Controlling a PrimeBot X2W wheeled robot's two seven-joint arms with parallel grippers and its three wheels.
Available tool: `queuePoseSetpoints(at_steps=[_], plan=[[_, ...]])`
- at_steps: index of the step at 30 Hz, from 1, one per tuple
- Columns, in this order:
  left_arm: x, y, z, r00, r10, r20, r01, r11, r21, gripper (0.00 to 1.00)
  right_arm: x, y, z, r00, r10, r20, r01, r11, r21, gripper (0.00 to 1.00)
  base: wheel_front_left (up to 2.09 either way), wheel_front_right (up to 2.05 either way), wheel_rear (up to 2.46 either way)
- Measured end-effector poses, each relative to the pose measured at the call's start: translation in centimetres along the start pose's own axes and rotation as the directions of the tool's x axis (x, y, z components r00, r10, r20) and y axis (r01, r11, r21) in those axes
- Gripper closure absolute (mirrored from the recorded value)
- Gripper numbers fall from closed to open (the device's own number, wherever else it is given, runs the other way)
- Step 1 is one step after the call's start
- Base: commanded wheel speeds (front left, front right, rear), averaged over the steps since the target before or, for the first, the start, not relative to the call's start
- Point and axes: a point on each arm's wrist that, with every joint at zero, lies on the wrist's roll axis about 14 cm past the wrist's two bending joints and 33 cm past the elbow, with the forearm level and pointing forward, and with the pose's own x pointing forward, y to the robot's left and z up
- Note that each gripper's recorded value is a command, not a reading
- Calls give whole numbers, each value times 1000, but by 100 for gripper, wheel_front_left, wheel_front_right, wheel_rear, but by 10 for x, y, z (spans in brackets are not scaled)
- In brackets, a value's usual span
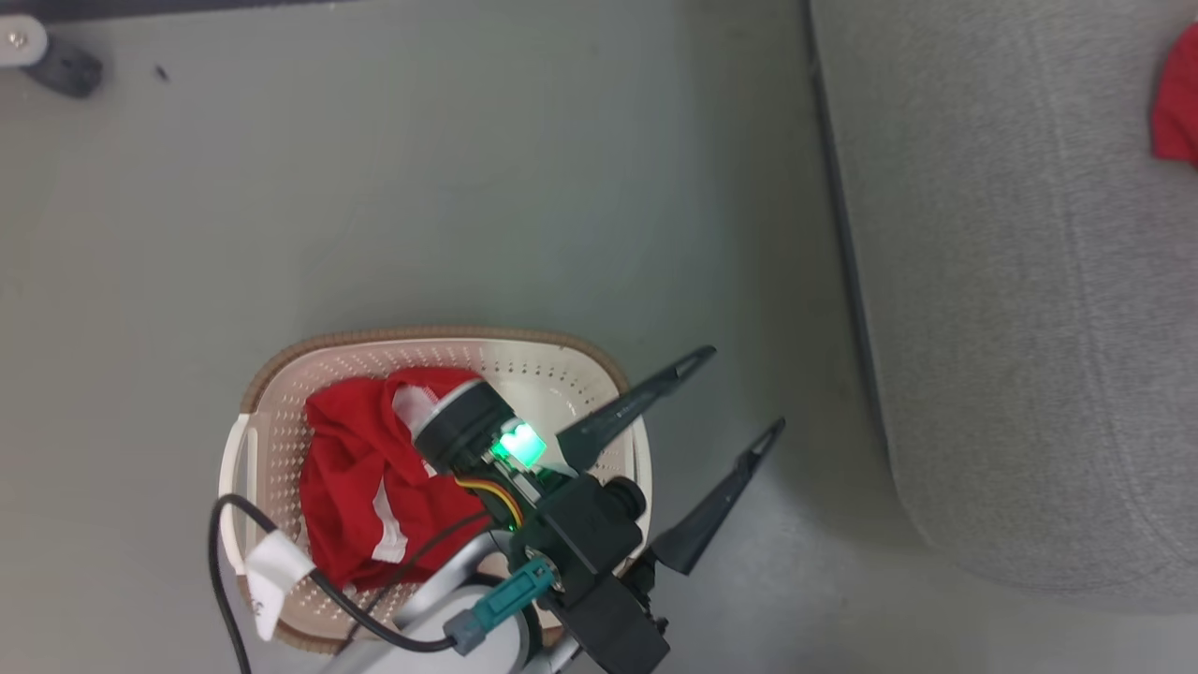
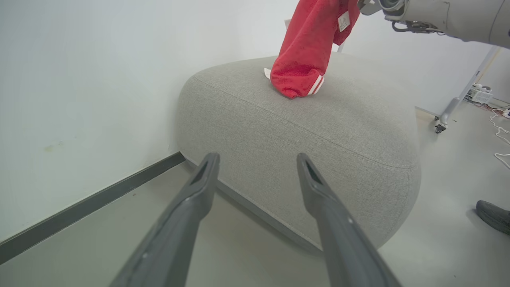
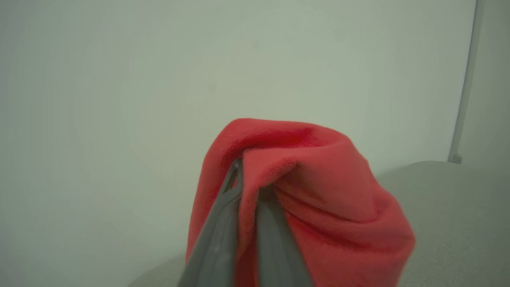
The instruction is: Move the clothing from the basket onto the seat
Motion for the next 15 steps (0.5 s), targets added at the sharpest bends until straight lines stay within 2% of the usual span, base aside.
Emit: queuePoseSetpoints(at_steps=[8,15], plan=[[-3,25,-10,999,43,-3,-42,999,20,0,-24,12,-101,971,-36,-236,50,997,55,100,0,0,0],[-4,30,-17,998,56,-17,-56,998,16,0,-42,3,-136,938,-81,-336,117,989,90,100,0,0,0]])
